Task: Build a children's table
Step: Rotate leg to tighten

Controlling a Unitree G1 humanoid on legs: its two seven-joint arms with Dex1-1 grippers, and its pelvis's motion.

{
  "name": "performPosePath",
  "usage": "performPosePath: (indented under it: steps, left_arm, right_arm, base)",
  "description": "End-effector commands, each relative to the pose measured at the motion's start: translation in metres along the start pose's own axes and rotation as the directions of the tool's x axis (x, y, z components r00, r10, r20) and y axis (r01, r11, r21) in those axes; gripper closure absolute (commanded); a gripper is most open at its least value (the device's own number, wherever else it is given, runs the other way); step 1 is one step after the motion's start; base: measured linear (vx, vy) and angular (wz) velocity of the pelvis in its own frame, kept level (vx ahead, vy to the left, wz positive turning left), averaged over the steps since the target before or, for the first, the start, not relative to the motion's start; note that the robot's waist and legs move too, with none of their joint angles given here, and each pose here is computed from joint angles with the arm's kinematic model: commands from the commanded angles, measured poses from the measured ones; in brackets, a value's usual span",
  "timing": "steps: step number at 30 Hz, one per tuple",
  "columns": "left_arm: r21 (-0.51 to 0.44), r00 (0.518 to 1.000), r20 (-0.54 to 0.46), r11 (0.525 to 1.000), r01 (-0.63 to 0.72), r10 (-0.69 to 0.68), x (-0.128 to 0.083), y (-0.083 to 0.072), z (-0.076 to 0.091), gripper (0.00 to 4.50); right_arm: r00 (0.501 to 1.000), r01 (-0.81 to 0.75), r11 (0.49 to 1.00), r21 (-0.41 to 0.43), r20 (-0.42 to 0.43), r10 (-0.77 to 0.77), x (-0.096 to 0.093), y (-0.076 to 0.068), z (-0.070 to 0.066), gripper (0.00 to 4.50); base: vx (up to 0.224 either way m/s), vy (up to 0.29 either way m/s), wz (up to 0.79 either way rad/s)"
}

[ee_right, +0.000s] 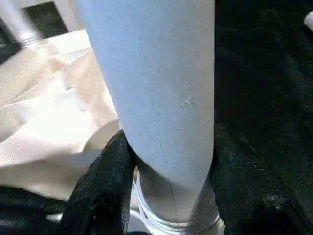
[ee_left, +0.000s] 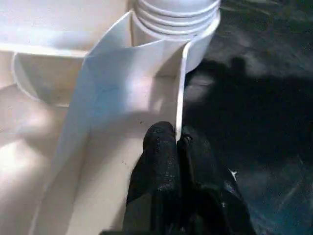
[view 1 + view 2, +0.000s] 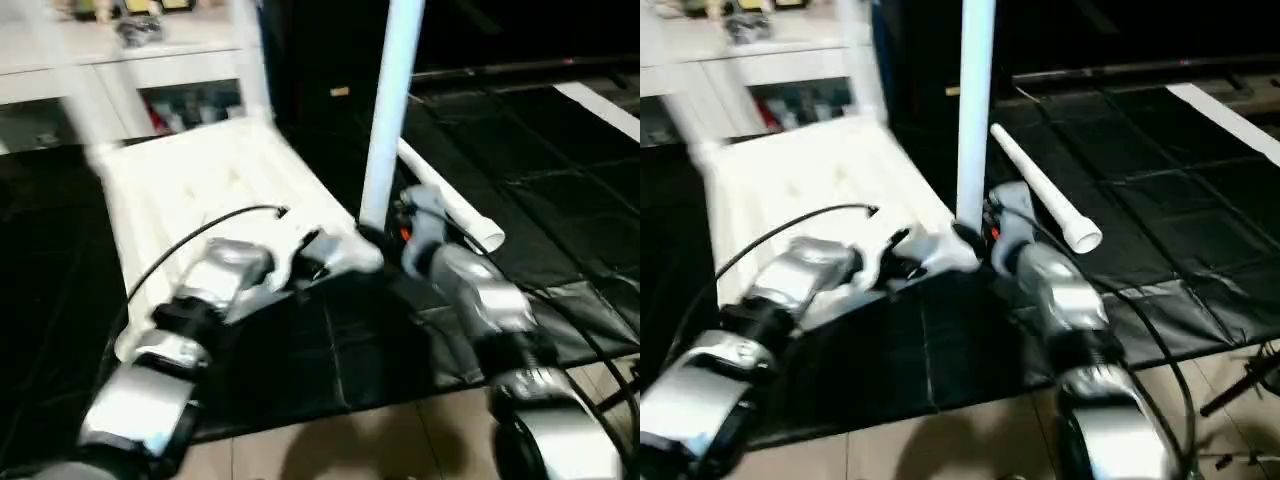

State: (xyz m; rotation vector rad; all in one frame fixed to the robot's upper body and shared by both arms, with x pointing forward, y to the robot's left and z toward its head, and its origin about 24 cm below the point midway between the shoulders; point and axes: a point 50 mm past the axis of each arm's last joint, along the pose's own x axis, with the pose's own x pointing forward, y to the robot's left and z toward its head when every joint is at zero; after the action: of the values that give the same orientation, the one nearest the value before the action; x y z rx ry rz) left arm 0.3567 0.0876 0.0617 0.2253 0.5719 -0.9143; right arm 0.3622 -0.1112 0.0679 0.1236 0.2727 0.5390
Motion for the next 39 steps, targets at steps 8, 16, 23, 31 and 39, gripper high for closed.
performPosePath:
  steps: [8, 16, 23, 31, 39]
  left_arm:
    - [0.103, 0.992, 0.124, 0.994, -0.025, 0.012, -0.003, -0.008, 0.036, 4.50]
    - [0.140, 0.994, 0.098, 0.988, -0.062, 0.048, -0.007, -0.004, 0.032, 4.50]
    - [0.093, 0.989, 0.150, 0.995, -0.030, 0.015, -0.004, -0.013, 0.033, 4.06]
    - [0.080, 0.964, 0.265, 0.996, -0.032, 0.009, -0.021, -0.002, 0.043, 3.65]
    - [0.208, 0.930, 0.135, 0.908, -0.365, 0.343, -0.092, 0.056, 0.034, 3.65]
  right_arm:
    - [0.987, -0.143, 0.990, 0.011, -0.075, 0.143, 0.016, 0.038, -0.022, 1.28]
    - [0.988, -0.153, 0.988, 0.009, -0.008, 0.153, 0.002, 0.023, -0.017, 0.53]
    - [0.986, -0.110, 0.992, -0.064, 0.120, 0.117, -0.032, -0.002, -0.003, 0.01]
    - [0.983, -0.130, 0.988, -0.078, 0.119, 0.138, -0.058, -0.016, -0.005, 0.00]
    - [0.936, -0.351, 0.932, -0.087, -0.008, 0.351, -0.069, 0.013, -0.021, 0.00]
  base:
    - [0.000, 0.000, 0.00]
    - [0.000, 0.000, 0.00]
    - [0.000, 0.000, 0.00]
    - [0.000, 0.000, 0.00]
    - [0.000, 0.000, 0.00]
